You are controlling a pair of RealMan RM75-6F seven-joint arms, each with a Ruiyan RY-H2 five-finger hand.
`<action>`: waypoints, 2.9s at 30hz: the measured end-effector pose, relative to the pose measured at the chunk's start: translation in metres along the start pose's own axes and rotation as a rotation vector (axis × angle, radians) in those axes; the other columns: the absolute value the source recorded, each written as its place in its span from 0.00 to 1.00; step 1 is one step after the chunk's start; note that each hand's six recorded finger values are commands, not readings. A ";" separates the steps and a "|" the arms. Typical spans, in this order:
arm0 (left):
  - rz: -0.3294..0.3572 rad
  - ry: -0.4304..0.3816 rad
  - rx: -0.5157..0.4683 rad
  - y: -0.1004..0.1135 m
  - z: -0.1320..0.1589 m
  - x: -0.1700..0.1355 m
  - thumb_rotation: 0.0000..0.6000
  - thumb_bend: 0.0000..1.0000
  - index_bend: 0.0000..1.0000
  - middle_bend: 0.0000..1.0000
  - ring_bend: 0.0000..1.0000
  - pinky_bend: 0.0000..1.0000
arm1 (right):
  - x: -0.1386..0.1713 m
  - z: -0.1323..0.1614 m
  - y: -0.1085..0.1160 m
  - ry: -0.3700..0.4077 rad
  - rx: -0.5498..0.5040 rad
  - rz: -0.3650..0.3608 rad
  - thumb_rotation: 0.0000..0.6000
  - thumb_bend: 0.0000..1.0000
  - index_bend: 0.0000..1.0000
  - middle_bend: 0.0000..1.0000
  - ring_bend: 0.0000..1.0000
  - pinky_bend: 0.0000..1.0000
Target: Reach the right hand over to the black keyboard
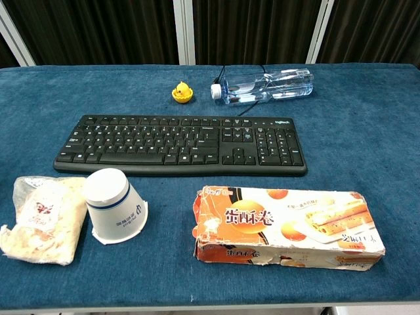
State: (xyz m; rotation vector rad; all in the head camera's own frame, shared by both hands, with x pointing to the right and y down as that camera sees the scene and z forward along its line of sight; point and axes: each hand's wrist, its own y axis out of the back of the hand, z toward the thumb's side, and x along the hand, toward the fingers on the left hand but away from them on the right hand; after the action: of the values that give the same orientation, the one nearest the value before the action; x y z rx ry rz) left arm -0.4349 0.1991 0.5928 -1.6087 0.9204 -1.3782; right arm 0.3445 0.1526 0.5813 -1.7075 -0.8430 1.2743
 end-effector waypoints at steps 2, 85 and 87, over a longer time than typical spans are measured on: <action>-0.002 -0.004 0.001 -0.001 0.000 0.001 1.00 0.11 0.17 0.14 0.08 0.00 | -0.015 0.014 -0.003 0.039 -0.002 0.034 0.84 0.75 0.04 0.67 0.81 0.74; 0.019 0.065 -0.003 0.001 -0.021 -0.008 1.00 0.12 0.17 0.14 0.08 0.00 | 0.001 -0.012 0.003 -0.162 0.025 -0.060 0.69 0.22 0.00 0.00 0.00 0.00; 0.018 0.067 -0.005 0.000 -0.021 -0.008 1.00 0.12 0.17 0.14 0.08 0.00 | 0.023 -0.028 0.001 -0.195 0.002 -0.074 0.69 0.22 0.00 0.00 0.00 0.00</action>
State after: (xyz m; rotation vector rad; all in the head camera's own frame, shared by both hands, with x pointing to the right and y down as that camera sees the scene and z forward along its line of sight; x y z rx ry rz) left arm -0.4567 0.2041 0.5910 -1.5622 0.9759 -1.4251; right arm 0.3775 0.1663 0.5750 -1.5524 -1.0083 1.4066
